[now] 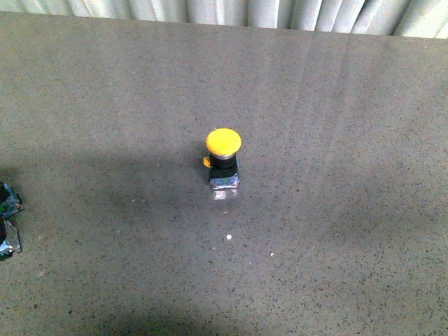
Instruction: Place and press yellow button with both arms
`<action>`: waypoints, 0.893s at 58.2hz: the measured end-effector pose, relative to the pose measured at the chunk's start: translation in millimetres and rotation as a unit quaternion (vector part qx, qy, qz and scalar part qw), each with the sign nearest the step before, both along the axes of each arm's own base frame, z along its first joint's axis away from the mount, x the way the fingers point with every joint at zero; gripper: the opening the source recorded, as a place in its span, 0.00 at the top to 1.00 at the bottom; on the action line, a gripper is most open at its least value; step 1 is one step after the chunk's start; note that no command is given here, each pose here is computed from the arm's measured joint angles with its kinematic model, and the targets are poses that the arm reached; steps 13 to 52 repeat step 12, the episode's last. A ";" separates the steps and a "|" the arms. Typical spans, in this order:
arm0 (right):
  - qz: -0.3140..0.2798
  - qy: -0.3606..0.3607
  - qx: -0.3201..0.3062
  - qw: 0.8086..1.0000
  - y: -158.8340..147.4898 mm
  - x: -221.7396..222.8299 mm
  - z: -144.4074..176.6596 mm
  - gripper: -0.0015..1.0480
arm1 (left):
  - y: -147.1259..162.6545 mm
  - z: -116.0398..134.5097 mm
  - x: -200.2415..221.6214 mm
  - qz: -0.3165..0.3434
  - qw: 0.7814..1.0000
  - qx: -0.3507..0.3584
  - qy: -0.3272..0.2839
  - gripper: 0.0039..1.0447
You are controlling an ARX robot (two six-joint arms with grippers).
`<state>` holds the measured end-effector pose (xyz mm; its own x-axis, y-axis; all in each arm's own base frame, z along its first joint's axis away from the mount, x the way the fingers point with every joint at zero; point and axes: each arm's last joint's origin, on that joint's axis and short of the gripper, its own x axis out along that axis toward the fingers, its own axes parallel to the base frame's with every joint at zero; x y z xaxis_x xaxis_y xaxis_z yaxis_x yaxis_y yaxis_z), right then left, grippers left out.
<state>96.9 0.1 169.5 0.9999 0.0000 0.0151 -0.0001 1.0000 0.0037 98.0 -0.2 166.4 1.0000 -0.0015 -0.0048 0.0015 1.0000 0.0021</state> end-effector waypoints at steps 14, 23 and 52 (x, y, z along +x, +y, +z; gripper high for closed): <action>0.000 0.000 0.000 1.000 0.0 0.0 0.0 0.09 | 0.0 0.0 0.0 0.000 1.000 0.000 0.000 0.09; 0.000 0.000 0.000 1.000 0.0 0.0 0.0 0.09 | 0.0 0.0 0.0 0.000 1.000 0.000 0.000 0.09; 0.000 0.000 0.000 1.000 0.0 0.0 0.0 0.09 | 0.0 0.0 0.0 0.000 1.000 0.000 0.000 0.09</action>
